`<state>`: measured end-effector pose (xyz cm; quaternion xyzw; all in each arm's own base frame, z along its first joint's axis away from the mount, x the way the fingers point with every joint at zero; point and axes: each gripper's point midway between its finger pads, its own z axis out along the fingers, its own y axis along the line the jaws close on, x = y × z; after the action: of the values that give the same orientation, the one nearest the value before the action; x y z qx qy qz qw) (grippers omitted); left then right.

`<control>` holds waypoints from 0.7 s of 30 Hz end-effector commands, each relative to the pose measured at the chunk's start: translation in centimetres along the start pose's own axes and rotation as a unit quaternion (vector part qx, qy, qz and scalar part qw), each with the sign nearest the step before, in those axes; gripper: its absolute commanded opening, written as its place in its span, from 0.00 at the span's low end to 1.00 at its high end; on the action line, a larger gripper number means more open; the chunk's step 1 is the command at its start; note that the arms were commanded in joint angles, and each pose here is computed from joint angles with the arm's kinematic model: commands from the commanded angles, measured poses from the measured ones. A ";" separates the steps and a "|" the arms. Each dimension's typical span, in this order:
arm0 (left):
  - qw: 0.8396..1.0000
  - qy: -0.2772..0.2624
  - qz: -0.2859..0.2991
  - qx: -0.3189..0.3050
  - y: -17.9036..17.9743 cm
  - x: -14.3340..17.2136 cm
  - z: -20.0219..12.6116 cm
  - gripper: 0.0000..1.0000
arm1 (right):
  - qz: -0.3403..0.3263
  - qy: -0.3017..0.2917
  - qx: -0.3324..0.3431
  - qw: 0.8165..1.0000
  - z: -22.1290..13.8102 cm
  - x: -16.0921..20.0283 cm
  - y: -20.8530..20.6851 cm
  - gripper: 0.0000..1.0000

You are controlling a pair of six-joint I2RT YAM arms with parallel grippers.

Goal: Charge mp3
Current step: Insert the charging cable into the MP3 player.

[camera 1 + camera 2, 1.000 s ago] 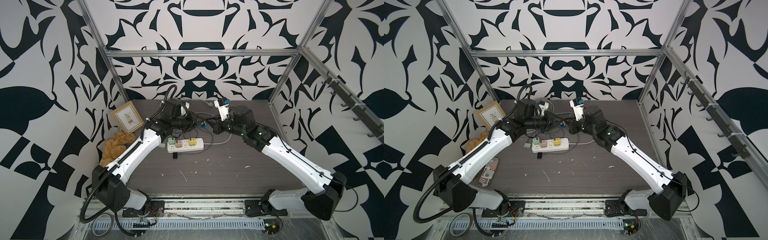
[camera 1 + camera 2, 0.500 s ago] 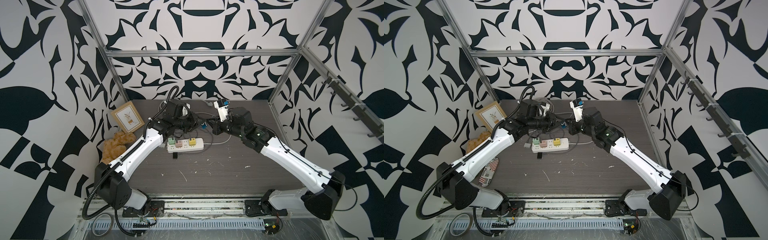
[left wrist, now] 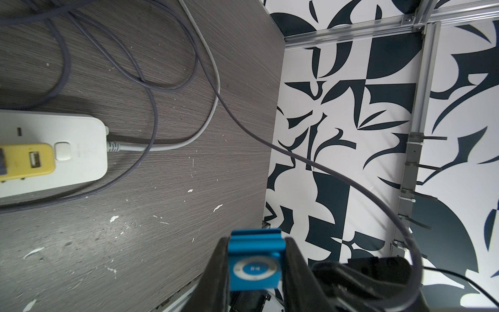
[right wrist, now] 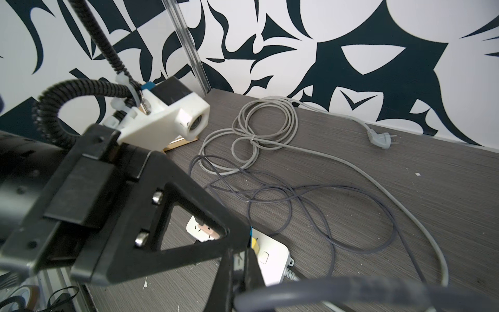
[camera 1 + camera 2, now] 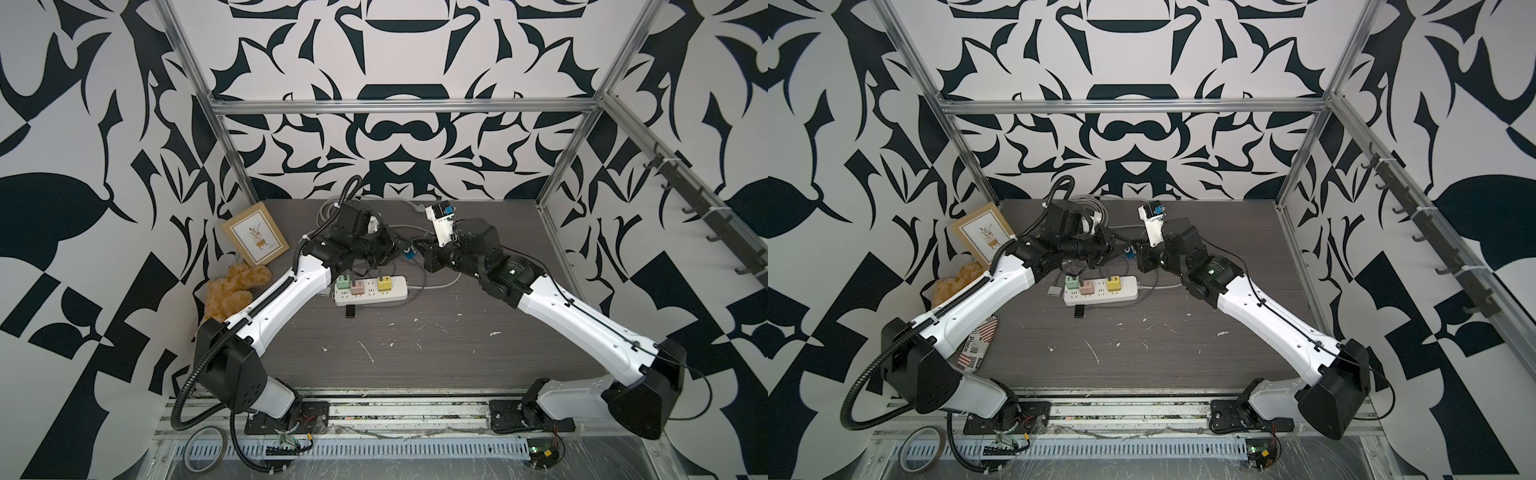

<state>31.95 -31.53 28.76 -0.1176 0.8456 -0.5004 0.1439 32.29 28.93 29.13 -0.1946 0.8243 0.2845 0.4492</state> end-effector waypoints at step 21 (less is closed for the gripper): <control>0.915 -0.041 0.194 0.352 -17.7 3.5 -11.1 0.00 | 0.113 0.255 -0.035 0.960 0.9 14.0 -1.0 0.00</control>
<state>32.10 -31.64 30.09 -0.0938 0.8112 -0.5448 0.1908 32.50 28.62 30.35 -0.1742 0.8105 0.3598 0.4282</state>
